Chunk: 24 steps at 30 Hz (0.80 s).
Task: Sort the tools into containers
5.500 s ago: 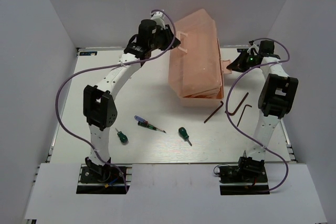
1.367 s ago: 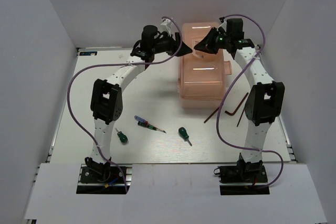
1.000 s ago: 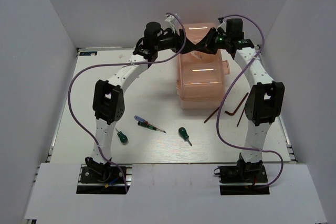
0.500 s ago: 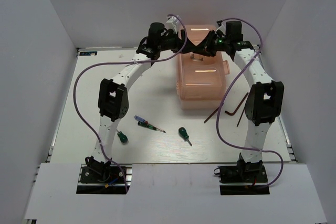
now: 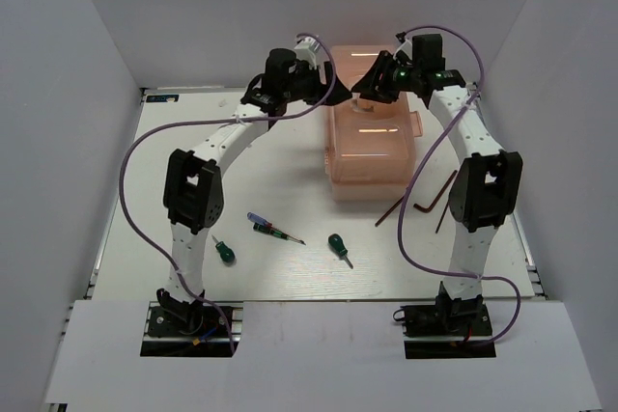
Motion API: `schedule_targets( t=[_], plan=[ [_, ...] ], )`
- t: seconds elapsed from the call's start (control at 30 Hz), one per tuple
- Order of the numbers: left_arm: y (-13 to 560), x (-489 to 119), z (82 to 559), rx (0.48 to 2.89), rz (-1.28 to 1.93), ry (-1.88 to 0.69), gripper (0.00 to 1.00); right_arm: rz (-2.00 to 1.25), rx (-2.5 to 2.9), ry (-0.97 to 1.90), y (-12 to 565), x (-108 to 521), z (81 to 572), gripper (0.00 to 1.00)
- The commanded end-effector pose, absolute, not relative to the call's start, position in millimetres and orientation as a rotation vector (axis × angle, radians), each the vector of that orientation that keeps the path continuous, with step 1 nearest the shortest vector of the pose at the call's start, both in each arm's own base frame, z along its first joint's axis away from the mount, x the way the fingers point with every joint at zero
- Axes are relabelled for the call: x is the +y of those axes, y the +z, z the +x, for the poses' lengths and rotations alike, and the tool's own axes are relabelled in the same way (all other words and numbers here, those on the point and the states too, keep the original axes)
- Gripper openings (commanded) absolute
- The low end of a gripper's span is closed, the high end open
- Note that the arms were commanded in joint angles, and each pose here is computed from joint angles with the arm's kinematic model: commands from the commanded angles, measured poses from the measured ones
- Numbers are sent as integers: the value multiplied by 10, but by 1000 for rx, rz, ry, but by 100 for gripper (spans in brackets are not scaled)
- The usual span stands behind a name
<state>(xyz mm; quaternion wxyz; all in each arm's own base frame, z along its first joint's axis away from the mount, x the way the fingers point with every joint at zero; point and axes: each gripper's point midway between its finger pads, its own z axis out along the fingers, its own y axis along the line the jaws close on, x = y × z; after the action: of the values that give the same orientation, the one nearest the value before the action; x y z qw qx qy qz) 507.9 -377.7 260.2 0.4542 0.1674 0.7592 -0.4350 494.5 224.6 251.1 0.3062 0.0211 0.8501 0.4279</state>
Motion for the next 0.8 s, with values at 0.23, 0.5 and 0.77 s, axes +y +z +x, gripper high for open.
schedule_targets(
  t=[0.23,0.5,0.77],
  plan=[
    [2961,-3270,4902,1828,281,-893,84,-98,2186,912,2712,2311,5010,49],
    [3105,-3155,4693,1760,313,-882,85,-114,2220,719,2583,2295,5013,49],
    [3191,-3227,4594,1725,369,-941,85,-94,2267,639,2413,2254,5016,50]
  ],
)
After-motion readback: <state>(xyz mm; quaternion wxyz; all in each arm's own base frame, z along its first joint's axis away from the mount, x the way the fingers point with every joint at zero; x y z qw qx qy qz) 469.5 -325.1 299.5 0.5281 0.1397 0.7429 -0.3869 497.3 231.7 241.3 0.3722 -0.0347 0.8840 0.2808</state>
